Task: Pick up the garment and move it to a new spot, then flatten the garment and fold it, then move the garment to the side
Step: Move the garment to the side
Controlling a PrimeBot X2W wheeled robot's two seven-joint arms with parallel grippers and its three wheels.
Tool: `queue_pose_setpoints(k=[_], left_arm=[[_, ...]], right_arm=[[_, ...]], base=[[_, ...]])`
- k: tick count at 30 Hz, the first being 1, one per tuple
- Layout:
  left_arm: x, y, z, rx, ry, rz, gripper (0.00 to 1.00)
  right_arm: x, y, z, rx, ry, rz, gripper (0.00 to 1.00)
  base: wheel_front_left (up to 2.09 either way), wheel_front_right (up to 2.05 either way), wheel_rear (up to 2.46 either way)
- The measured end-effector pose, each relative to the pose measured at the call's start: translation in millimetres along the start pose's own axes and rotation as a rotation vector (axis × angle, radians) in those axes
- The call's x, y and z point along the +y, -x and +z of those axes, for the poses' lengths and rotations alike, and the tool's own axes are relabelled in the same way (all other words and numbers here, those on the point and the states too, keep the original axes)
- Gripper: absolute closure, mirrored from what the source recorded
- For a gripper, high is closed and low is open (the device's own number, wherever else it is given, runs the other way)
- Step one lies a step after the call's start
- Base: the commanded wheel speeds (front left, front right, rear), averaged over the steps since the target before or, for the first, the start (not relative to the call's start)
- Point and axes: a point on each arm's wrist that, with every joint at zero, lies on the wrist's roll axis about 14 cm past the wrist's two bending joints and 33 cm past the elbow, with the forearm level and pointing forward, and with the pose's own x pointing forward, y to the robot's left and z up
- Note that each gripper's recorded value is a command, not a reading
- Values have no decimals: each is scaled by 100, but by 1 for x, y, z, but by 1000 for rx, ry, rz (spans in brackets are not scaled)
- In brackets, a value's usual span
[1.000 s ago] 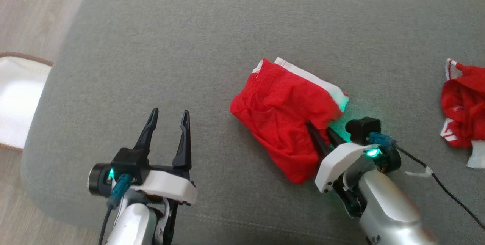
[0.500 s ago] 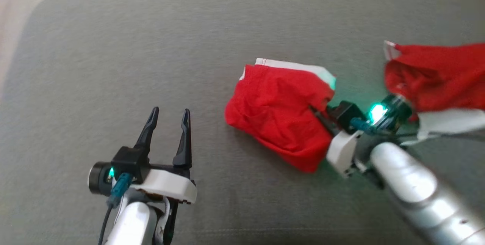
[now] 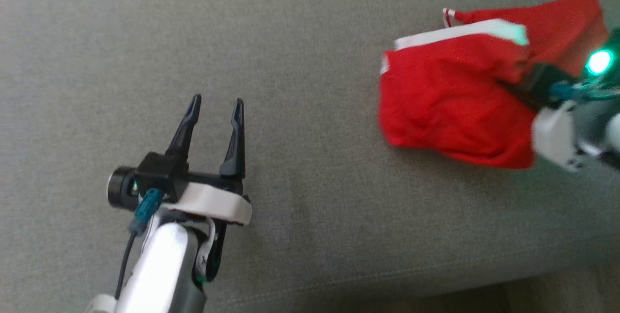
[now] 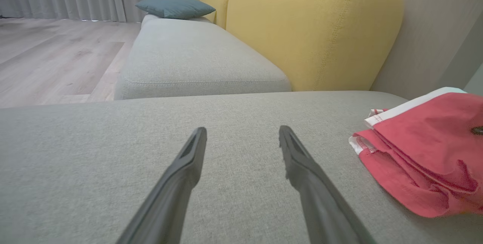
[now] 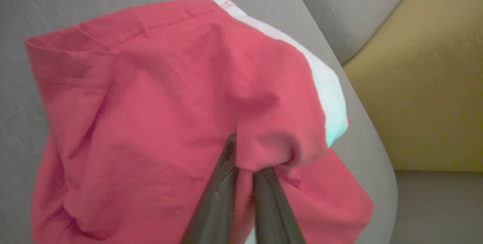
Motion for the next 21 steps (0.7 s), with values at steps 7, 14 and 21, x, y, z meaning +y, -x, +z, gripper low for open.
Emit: queue_pose_setpoints(k=[7,14,21], left_arm=[[3,-18,-16,21,16,-12,0],[25,-23,-22,29,13,37,0],[37,-22,-26,37,3,69,0]], right_arm=[[-30,6,-43,157,45,-13,100],[-37,-1,-71,269,67,2,100],[-73,-2,-78,323,59,-84,100]], base=[[0,0,0],[0,0,0],[0,0,0]])
